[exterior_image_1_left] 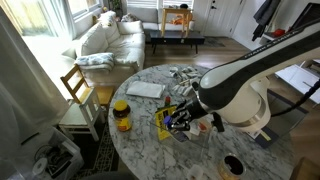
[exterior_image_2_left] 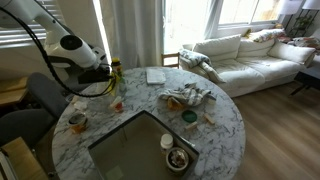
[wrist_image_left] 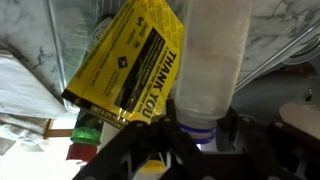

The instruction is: Make the laying bottle in the clear storage box stand upright in the storage box

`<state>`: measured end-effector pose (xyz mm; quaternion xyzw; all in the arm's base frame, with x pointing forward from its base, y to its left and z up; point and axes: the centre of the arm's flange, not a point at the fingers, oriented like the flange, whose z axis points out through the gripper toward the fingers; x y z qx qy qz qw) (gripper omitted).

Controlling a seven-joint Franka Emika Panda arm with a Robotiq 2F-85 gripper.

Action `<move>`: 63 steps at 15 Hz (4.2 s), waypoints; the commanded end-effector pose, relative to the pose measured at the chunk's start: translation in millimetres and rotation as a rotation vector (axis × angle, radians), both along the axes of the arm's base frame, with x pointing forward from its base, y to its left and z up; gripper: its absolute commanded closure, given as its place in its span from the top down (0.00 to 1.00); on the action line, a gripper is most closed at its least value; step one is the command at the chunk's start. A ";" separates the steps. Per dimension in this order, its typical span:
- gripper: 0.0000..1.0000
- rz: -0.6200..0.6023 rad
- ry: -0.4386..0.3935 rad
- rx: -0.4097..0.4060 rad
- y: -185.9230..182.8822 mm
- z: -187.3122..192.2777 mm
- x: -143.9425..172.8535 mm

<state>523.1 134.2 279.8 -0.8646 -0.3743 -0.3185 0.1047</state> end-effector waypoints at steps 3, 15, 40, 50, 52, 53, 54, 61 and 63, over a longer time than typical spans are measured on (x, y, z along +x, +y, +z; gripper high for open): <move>0.19 0.031 -0.074 0.069 -23.3 -17.6 5.0; 0.19 0.106 -0.075 0.155 -56.6 -63.7 1.8; 0.19 0.062 -0.222 0.257 -74.1 -23.6 -11.6; 0.19 0.013 -0.139 0.270 -86.6 -25.6 -31.1; 0.19 -0.007 -0.128 0.275 -94.8 -22.5 -42.9; 0.19 -0.016 -0.123 0.277 -98.5 -19.3 -48.1; 0.19 -0.029 -0.109 0.278 -102.0 -15.9 -54.2; 0.19 -0.095 -0.032 0.302 -115.7 -1.6 -87.8; 0.19 -0.112 -0.018 0.303 -116.5 3.8 -94.7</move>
